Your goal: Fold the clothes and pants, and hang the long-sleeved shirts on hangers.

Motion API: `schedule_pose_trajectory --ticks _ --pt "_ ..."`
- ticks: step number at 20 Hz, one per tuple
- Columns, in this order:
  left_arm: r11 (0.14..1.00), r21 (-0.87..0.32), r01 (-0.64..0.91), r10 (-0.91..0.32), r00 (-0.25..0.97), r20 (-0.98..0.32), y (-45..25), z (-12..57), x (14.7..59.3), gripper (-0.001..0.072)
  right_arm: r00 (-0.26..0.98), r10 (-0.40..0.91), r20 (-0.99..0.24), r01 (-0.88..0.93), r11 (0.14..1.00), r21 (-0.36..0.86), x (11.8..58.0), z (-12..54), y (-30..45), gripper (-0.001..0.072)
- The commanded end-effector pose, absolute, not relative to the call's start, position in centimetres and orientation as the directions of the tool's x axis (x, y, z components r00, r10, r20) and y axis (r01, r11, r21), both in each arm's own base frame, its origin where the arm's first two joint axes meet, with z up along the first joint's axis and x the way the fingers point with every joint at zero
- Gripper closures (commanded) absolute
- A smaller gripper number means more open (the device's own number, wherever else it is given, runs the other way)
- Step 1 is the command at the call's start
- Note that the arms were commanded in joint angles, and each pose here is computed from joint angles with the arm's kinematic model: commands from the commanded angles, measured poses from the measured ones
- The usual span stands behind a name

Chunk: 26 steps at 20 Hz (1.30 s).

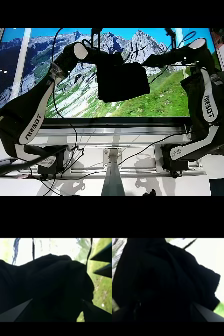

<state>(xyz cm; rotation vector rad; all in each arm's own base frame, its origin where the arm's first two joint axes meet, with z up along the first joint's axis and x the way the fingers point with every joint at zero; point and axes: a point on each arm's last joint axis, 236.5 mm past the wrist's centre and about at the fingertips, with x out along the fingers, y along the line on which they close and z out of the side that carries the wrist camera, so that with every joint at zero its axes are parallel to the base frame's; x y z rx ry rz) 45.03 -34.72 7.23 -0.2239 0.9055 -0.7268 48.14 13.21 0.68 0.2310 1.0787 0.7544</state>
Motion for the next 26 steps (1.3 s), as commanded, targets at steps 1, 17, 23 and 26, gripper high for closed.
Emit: schedule_pose_trajectory --ticks 1,17,23,26 --pt "0.745 -0.464 0.479 -0.655 0.397 -0.642 -34.5 7.1 45.0 0.0002 0.299 0.541 -0.786 -0.453 0.805 0.382 49.2 -1.1 14.5 0.0019" --pt "0.741 -0.469 0.481 -0.654 0.357 -0.667 -34.5 6.5 44.0 0.0003 -0.045 0.696 -0.717 0.063 0.718 0.693 43.9 -10.1 13.1 0.0088" --pt "0.745 -0.468 0.475 -0.65 0.363 -0.668 -34.1 6.5 44.3 0.0003 -0.039 0.838 -0.544 0.028 0.545 0.838 44.4 -8.4 22.4 0.0099" --pt "0.752 -0.467 0.465 -0.645 0.375 -0.665 -33.4 6.7 44.9 0.0004 -0.049 0.859 -0.51 -0.025 0.51 0.86 43.7 -7.6 27.6 0.0332"
